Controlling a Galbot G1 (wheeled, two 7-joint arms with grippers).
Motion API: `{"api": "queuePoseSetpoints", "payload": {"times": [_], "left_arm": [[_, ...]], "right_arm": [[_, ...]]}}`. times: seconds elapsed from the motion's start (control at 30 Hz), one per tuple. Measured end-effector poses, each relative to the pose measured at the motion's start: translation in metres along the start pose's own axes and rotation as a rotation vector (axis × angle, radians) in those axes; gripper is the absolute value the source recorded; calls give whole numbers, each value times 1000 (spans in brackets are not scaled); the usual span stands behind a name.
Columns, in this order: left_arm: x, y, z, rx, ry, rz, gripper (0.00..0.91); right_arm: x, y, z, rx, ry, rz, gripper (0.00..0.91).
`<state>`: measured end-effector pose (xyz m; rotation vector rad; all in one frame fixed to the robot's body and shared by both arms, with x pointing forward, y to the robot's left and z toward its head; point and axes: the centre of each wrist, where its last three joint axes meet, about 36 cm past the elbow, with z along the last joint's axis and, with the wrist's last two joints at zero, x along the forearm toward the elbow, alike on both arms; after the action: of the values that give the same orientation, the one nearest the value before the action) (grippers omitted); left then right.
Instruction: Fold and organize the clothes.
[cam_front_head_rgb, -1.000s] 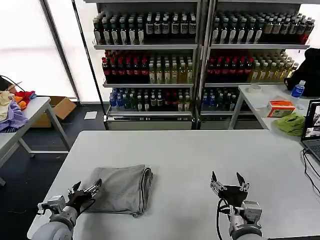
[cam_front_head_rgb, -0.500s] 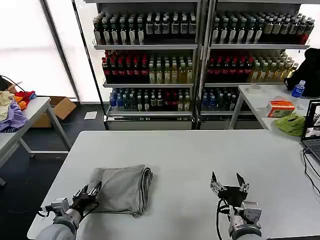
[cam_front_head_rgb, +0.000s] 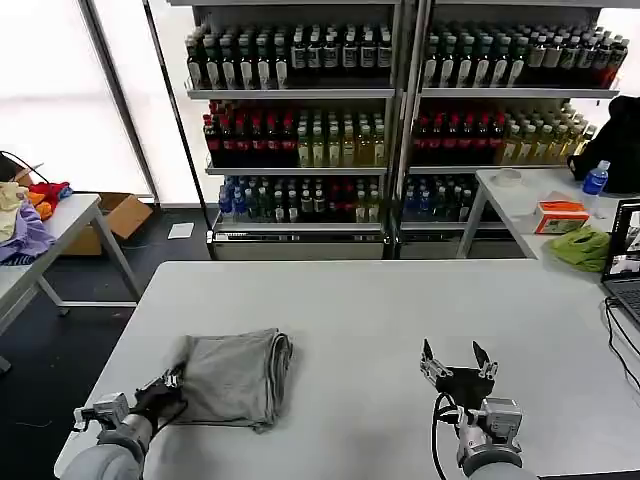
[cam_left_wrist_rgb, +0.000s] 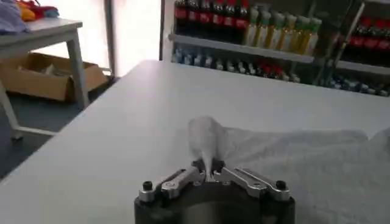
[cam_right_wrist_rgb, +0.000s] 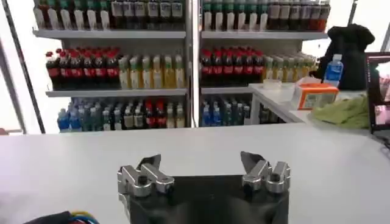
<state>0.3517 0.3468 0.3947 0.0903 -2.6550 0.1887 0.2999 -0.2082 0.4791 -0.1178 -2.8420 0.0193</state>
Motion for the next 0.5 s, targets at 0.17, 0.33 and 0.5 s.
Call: {"api": "queuePoseSetpoints", "payload": {"times": [0.17, 0.33, 0.5], "left_arm": [[3, 34, -30, -29, -65, -74, 0], [13, 75, -66, -89, -125, -153, 0], [23, 91, -94, -146, -176, -190, 0]], "right_arm": [[-3, 1, -1, 2, -2, -7, 907], [-4, 1, -2, 1, -3, -9, 907], [-3, 0, -1, 1, 0, -6, 907]]}}
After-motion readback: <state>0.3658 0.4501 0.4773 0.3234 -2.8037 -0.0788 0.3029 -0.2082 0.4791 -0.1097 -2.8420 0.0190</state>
